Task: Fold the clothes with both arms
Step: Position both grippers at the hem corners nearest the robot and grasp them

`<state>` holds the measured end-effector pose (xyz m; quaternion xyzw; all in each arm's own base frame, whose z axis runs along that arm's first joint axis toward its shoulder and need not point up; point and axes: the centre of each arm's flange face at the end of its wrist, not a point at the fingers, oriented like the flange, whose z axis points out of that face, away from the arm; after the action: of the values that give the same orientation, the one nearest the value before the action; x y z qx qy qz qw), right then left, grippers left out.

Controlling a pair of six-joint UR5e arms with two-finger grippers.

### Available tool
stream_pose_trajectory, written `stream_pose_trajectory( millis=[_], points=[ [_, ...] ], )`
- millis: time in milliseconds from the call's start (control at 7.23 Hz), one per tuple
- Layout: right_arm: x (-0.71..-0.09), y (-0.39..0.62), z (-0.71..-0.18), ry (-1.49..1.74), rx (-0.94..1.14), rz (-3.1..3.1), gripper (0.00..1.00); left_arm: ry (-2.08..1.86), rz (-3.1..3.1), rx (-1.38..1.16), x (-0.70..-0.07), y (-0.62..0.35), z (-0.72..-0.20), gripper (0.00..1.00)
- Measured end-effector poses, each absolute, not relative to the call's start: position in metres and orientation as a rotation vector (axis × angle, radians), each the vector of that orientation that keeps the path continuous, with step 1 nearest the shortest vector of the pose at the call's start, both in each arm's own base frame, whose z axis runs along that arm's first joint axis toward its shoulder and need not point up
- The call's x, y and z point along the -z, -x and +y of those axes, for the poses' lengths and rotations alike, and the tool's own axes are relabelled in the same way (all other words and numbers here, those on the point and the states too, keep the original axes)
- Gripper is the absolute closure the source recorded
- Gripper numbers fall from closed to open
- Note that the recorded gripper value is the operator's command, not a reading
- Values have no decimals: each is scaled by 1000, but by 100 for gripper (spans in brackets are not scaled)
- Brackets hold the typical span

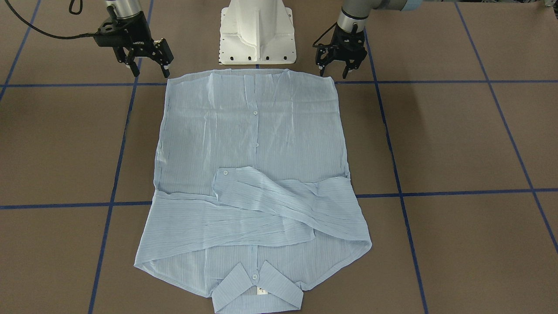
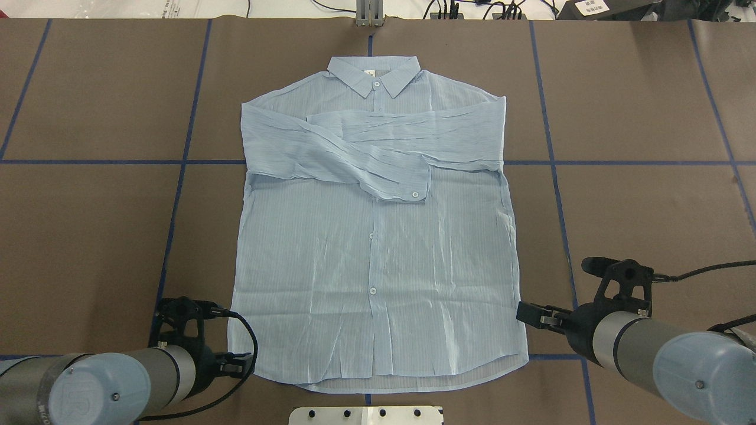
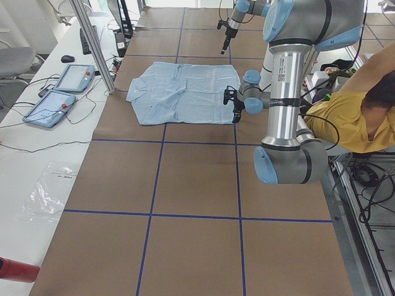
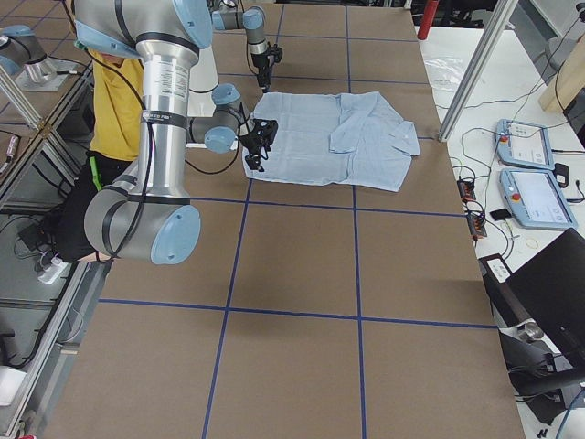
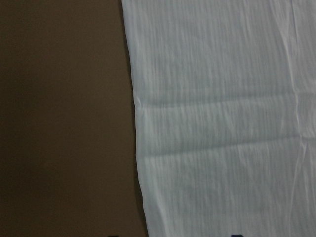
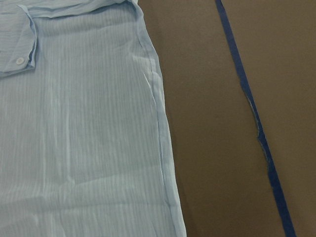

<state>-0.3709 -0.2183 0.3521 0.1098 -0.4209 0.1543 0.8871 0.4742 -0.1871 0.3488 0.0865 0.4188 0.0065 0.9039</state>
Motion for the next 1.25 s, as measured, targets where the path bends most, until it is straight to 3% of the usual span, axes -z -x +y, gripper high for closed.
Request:
stream_pose_trajectory(
  millis=[554, 1245],
  points=[
    [-352, 371, -218, -230, -320, -875, 0, -162, 830, -28, -347, -489, -177, 43],
    [-352, 372, -218, -233, -322, -875, 0, -190, 828, 19, -344, -481, -205, 43]
  ],
)
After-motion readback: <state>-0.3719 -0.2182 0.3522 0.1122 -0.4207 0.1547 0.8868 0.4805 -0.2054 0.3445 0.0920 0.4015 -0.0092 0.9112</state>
